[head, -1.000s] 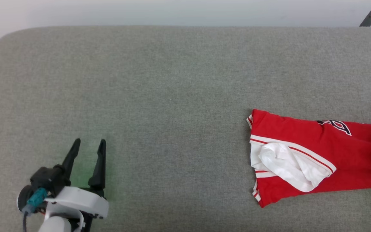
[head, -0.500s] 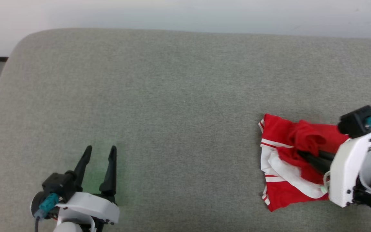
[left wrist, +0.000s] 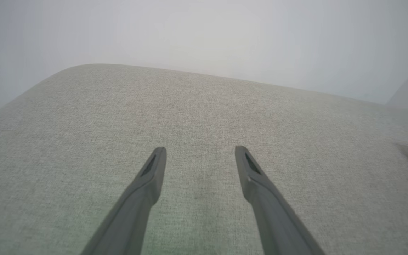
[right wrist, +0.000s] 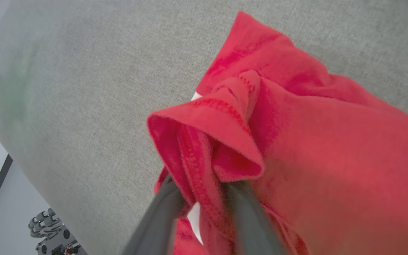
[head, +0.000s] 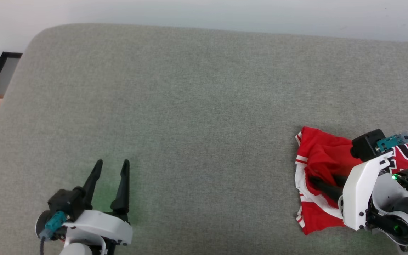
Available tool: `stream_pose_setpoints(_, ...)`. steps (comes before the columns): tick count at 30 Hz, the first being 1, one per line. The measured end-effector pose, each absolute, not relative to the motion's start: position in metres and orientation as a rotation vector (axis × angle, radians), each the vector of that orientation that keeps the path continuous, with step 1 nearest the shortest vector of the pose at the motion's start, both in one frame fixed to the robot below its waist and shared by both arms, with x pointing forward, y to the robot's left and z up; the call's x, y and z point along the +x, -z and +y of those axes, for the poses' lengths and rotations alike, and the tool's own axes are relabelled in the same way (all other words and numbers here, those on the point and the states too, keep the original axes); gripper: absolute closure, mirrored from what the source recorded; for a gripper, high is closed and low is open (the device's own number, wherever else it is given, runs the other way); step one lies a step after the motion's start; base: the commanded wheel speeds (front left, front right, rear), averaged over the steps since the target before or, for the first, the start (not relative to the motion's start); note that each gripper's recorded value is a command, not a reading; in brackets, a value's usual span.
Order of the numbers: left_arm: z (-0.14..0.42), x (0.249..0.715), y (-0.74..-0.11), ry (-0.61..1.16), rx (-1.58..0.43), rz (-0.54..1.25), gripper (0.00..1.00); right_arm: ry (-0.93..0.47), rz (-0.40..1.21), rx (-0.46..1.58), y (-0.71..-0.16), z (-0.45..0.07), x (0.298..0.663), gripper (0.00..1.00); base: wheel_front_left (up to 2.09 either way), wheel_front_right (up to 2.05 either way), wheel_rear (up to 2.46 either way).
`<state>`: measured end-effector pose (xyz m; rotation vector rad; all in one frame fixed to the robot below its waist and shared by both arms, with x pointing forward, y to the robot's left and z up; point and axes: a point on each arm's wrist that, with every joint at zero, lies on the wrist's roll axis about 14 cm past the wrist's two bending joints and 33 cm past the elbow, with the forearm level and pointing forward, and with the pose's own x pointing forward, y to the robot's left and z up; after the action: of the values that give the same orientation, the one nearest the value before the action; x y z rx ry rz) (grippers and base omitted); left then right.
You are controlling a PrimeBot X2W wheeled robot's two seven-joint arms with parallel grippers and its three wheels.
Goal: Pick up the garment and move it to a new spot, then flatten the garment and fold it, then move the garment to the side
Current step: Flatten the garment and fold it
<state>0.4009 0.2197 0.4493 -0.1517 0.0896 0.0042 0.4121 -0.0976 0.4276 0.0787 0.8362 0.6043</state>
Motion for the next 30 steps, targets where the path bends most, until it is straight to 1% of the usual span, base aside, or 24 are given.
stream_pose_setpoints(1, 0.22, 0.401, -0.449, -0.004, -0.151, 0.09, 0.0, -0.604, 0.822, 0.087, -0.43, -0.097, 0.414, 0.0, 0.0, 0.0, 0.0)
stream_pose_setpoints(8, 0.216, 0.403, -0.453, 0.016, -0.147, 0.081, 0.0, -0.571, 0.736, 0.139, -0.45, -0.109, 0.42, 0.0, 0.0, 0.0, 0.0)
stream_pose_setpoints(15, 0.205, 0.406, -0.456, 0.055, -0.15, 0.077, 0.0, -0.455, 0.539, 0.149, -0.485, -0.151, 0.437, 0.0, 0.0, 0.0, 0.0)
stream_pose_setpoints(20, 0.197, 0.405, -0.454, 0.076, -0.157, 0.089, 0.0, -0.343, 0.422, 0.165, -0.486, -0.184, 0.44, 0.0, 0.0, 0.0, 0.0)
stream_pose_setpoints(23, 0.197, 0.404, -0.454, 0.075, -0.158, 0.091, 0.0, -0.266, 0.312, 0.176, -0.494, -0.203, 0.443, 0.0, 0.0, 0.0, 0.0)
stream_pose_setpoints(25, 0.2, 0.403, -0.454, 0.065, -0.155, 0.092, 0.0, -0.221, 0.249, 0.181, -0.497, -0.214, 0.442, 0.0, 0.0, 0.0, 0.0)
stream_pose_setpoints(30, 0.207, 0.401, -0.469, 0.049, -0.12, 0.049, 0.0, -0.166, 0.131, 0.173, -0.505, -0.225, 0.433, 0.0, 0.0, 0.0, 0.0)
